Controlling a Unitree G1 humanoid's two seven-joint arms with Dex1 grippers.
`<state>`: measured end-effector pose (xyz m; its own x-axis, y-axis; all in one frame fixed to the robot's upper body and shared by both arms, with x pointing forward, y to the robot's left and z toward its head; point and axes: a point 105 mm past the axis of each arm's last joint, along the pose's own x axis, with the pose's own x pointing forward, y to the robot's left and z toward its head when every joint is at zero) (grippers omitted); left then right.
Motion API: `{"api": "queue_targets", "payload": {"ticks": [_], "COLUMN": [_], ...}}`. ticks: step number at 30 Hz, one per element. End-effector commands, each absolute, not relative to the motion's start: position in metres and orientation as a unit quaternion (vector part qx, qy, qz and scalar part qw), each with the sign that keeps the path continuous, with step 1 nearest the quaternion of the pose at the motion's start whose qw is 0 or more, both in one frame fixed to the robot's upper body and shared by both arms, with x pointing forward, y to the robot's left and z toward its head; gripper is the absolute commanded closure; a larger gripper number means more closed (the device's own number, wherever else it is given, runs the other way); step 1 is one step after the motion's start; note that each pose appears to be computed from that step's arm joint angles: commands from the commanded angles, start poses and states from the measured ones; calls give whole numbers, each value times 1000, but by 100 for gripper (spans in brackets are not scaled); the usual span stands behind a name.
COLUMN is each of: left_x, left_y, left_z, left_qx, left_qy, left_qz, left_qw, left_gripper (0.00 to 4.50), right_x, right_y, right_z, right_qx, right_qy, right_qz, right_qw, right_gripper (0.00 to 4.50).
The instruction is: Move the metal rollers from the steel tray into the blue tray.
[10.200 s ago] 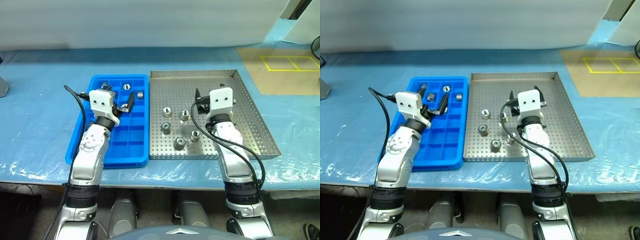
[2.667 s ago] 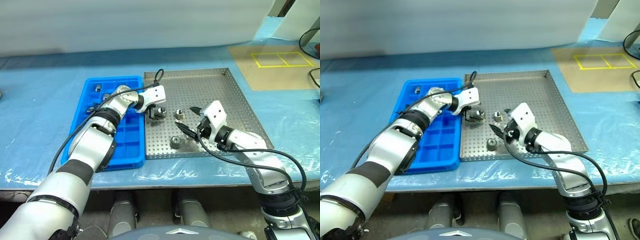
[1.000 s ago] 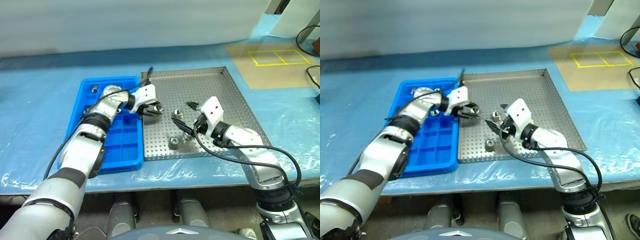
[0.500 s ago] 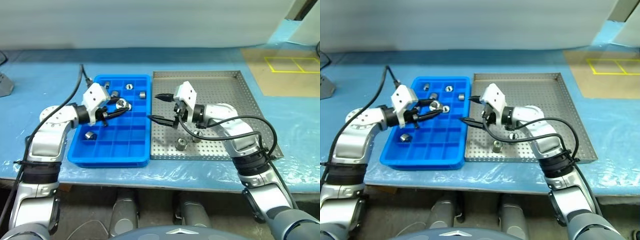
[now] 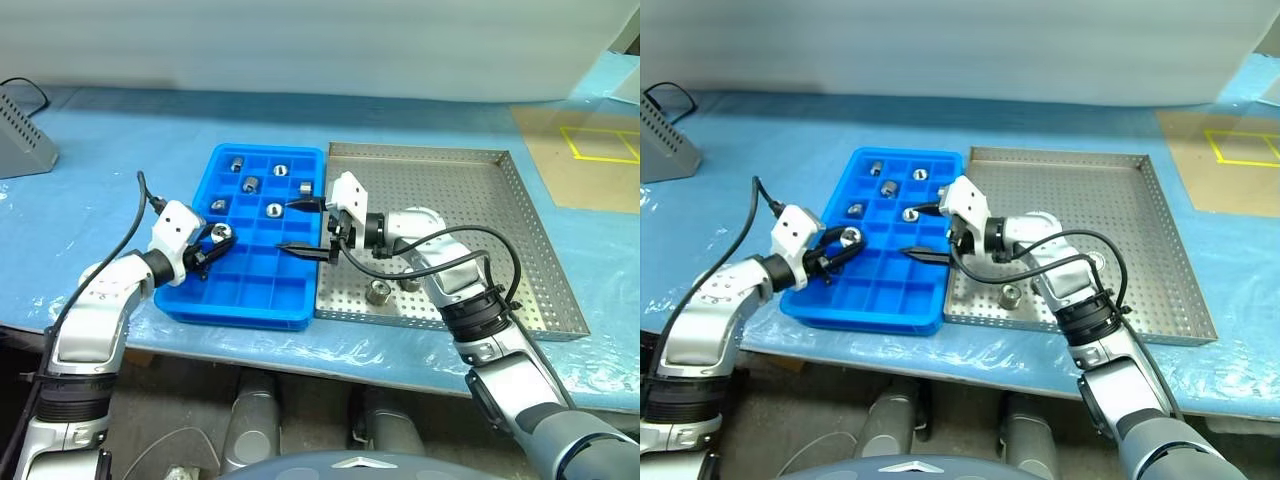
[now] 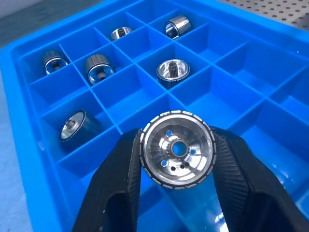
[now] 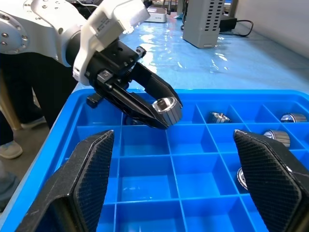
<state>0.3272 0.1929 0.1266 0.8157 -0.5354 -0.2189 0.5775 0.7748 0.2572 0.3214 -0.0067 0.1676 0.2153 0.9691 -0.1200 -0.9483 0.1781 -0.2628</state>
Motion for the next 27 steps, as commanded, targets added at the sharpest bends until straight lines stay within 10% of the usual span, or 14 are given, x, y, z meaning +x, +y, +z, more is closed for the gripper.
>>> {"api": "queue_targets", "payload": {"ticks": [1,15,20,27], "left_x": [336,356,360,366], "left_y": [189,171,163,140], "left_z": [127,98,116,174], "left_qx": [166,160,158,144], "left_qy": [57,83,58,-22], "left_qz": [-297,-308,-324,-376], "left_qw": [938,934,931,915], "left_gripper": [280,280,81,81], "right_x": [318,317,318,320], "right_y": [-8,-26,-29,-39], "right_z": [176,170,170,174], "right_qx": [-147,-153,-155,-155], "right_qy": [-59,-46,-45,-48], "right_qz": [620,581,573,553], "right_qw": [769,798,804,817], "right_gripper": [41,41,41,41]}}
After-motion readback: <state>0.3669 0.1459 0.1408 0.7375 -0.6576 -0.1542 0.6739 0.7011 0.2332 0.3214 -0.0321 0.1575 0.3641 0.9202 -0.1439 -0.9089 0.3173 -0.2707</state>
